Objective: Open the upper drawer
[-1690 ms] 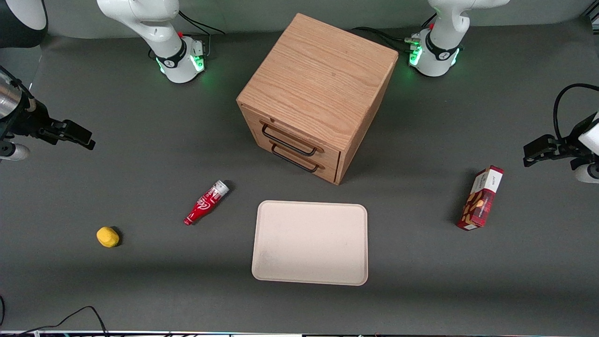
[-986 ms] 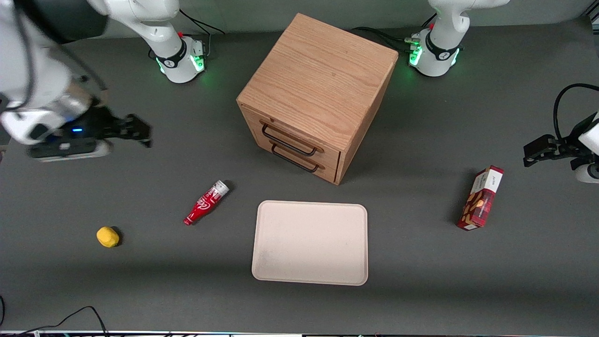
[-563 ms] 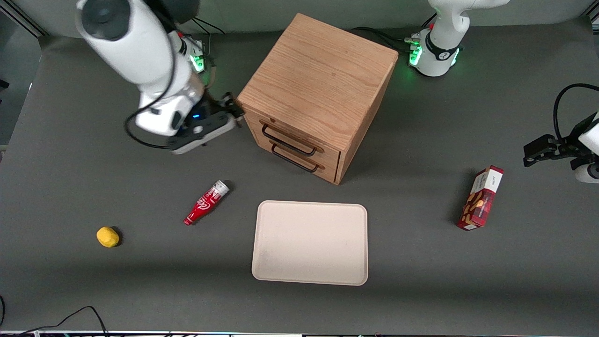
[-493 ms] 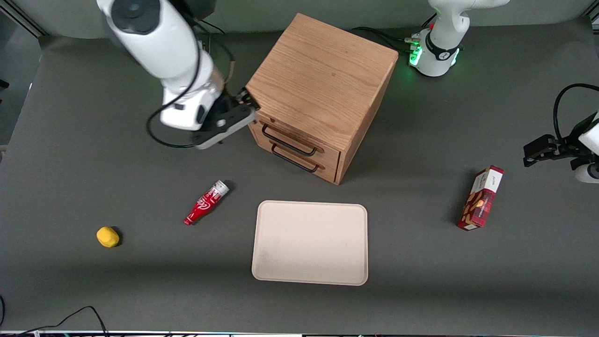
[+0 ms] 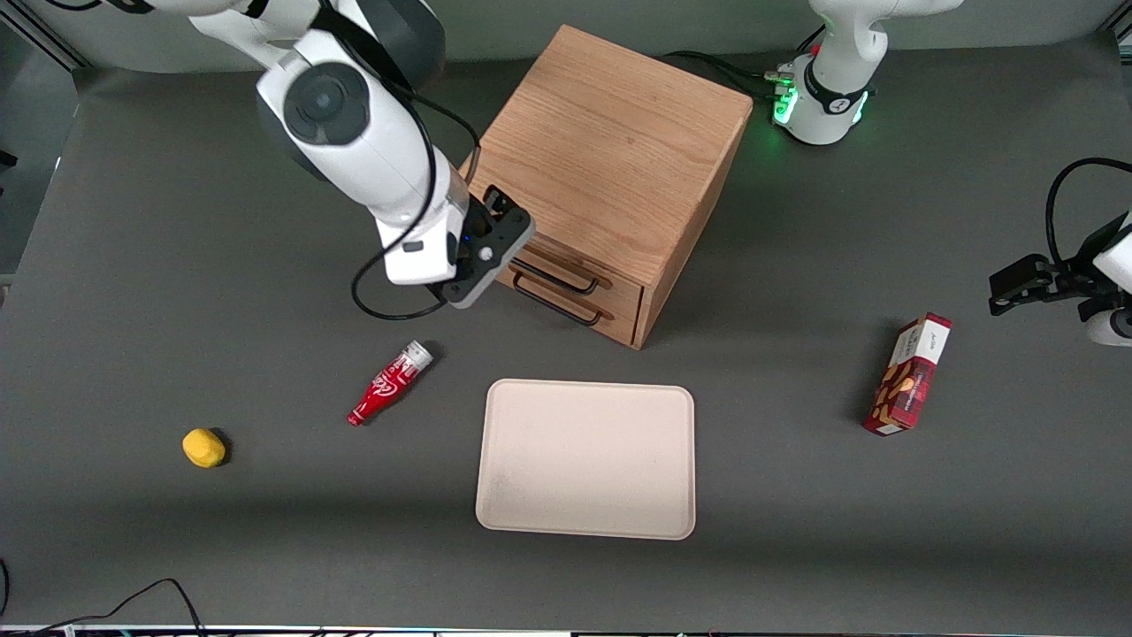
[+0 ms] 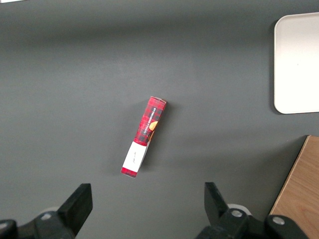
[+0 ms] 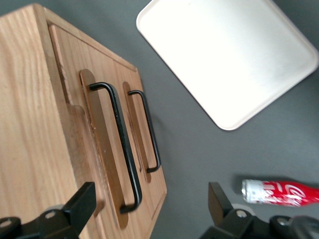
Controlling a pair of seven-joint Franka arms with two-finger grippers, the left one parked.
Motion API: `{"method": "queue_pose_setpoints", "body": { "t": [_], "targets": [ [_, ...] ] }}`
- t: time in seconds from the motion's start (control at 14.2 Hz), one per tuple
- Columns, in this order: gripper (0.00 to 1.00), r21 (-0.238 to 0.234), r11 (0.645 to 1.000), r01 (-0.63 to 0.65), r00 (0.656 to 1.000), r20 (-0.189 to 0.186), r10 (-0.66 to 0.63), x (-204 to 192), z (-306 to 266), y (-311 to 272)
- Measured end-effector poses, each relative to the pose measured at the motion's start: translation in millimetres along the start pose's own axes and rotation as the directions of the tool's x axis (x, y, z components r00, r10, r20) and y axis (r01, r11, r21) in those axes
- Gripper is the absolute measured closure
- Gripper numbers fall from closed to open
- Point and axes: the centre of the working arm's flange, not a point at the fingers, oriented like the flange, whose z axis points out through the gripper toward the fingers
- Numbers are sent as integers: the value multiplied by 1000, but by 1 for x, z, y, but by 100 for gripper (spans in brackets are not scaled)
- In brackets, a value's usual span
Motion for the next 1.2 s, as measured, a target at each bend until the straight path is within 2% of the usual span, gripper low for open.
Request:
{"method": "queue_pose_setpoints", "body": {
  "t": [0.21, 0.42, 0.56, 1.2],
  "targets": [
    [0, 51, 999, 18, 1000, 21, -19, 12, 43, -3],
    [0, 76, 997, 22, 999, 36, -25, 17, 71, -1],
    [0, 67, 997, 37, 998, 47, -41, 17, 81, 3],
    [0, 40, 993, 115, 993, 33, -116, 18, 107, 24]
  ]
}}
